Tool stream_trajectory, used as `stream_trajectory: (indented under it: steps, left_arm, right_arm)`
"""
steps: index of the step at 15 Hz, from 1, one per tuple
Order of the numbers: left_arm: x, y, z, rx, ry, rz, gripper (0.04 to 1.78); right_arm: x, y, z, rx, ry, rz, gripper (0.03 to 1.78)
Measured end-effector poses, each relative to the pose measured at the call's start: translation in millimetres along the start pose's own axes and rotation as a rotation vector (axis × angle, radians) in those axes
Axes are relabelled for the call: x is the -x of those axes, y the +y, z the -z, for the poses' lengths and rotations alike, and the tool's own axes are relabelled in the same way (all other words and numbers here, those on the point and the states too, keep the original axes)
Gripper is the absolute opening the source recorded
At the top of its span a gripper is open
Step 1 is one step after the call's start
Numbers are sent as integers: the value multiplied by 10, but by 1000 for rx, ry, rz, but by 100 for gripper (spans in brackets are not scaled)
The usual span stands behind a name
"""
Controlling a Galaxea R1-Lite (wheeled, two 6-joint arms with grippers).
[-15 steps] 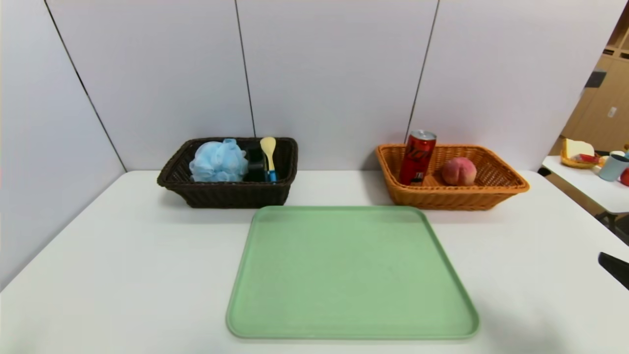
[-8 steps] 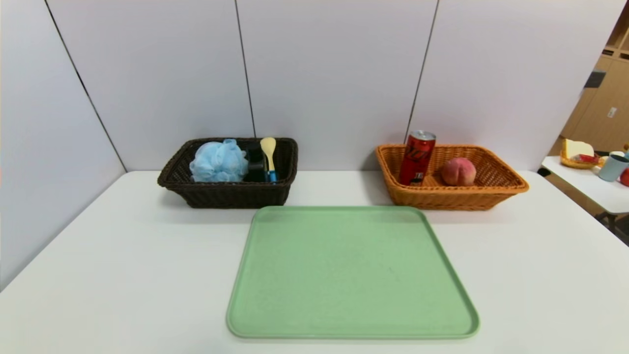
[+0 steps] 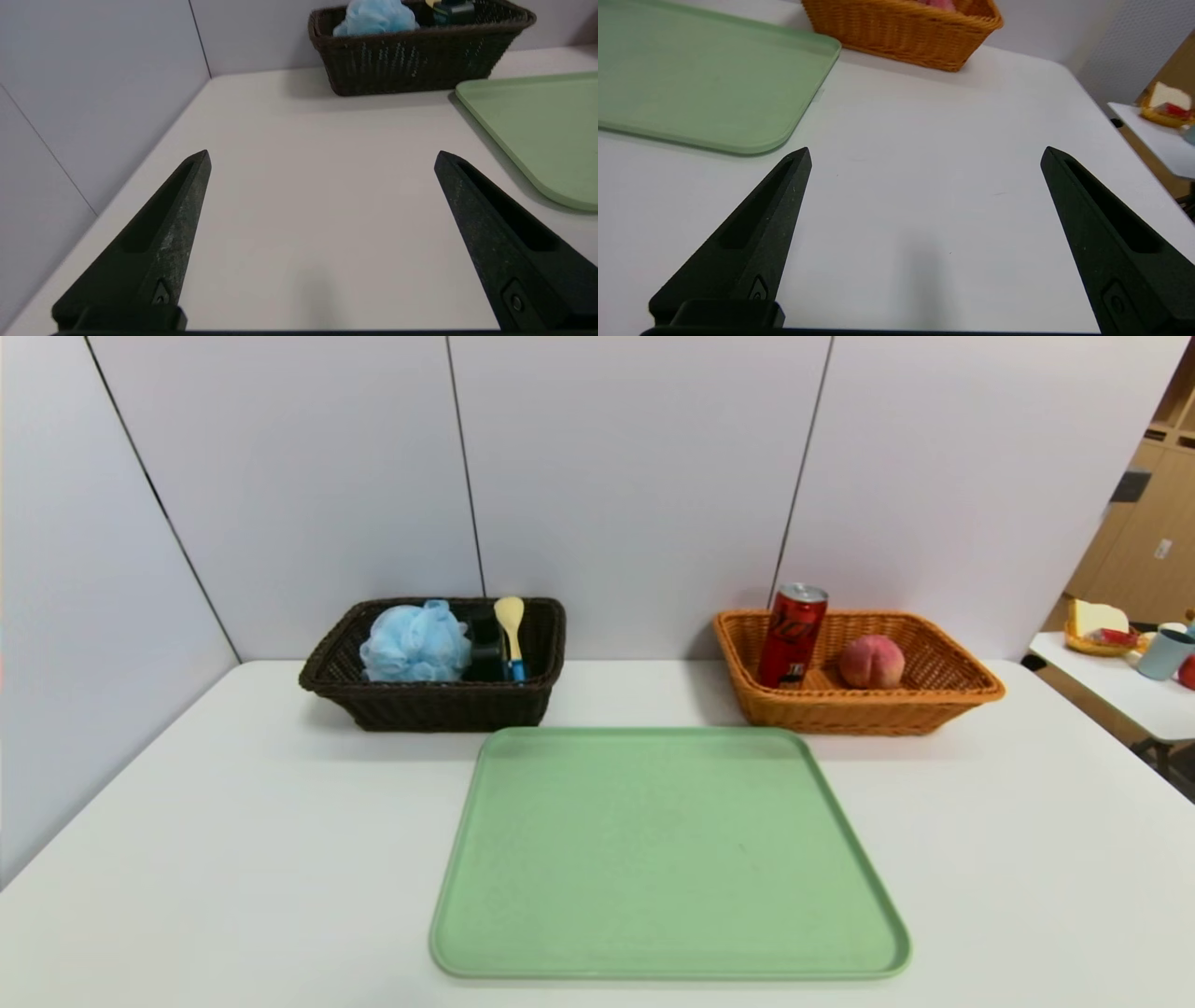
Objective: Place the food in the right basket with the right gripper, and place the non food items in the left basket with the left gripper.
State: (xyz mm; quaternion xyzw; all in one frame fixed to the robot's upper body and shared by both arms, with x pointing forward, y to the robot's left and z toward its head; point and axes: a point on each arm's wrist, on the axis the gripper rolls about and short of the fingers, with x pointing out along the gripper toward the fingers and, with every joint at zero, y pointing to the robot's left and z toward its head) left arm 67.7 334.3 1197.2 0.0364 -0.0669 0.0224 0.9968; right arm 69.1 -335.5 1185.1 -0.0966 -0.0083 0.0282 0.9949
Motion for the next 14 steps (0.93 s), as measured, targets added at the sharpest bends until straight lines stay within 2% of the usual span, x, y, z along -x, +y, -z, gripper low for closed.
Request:
stream_trajectory:
  steps: [3,4,6,10,14]
  left_arm:
    - [5,-16,132,22,119,35,169]
    - [6,-17,140,42,127,37,169]
    - [5,-16,128,60,114,32,169]
    - [4,-14,116,69,103,30,169]
    - [3,-14,116,68,103,30,169]
  right_arm:
    - [3,7,27,-34,13,-6,170]
    - [3,7,30,-54,15,-4,170]
    - [2,5,32,-83,17,5,170]
    - [2,1,32,-83,18,20,170]
    - [2,1,34,-118,20,24,170]
